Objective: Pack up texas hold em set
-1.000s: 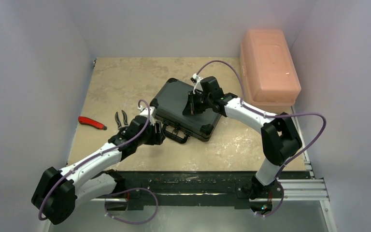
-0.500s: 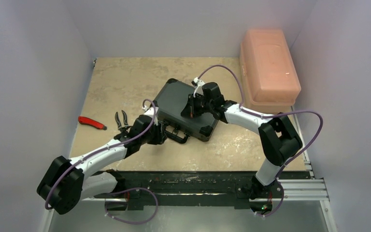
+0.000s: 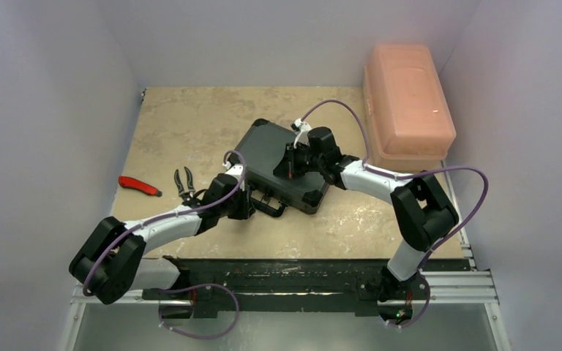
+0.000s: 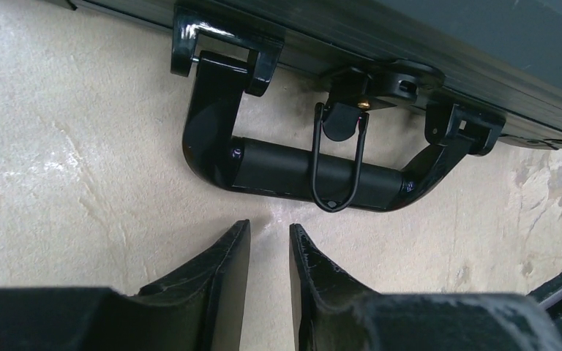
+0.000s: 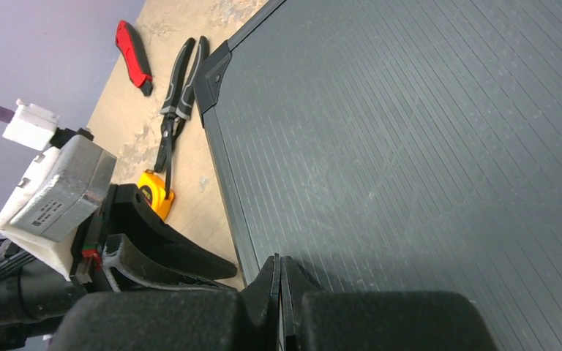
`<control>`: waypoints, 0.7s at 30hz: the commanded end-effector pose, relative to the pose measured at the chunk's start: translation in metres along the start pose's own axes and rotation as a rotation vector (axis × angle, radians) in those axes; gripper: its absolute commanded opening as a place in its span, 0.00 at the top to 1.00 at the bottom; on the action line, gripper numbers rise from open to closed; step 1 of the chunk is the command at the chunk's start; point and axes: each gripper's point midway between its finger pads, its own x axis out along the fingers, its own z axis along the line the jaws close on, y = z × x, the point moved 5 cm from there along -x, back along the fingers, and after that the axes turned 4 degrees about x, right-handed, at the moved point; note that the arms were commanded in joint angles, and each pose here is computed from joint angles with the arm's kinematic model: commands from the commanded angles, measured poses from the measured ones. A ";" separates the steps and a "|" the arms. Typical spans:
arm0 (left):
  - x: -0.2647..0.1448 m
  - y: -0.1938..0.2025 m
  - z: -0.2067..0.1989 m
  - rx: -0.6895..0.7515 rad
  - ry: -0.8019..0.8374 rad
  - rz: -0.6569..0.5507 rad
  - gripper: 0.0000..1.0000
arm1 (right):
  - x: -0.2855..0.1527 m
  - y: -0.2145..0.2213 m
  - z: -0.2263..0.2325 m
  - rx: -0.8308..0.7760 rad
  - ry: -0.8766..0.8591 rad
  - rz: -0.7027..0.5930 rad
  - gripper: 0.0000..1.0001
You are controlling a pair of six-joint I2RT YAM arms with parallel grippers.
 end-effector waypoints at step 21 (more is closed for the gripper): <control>0.021 -0.016 -0.021 -0.028 0.113 -0.052 0.93 | -0.012 0.099 -0.065 0.095 0.267 0.299 1.00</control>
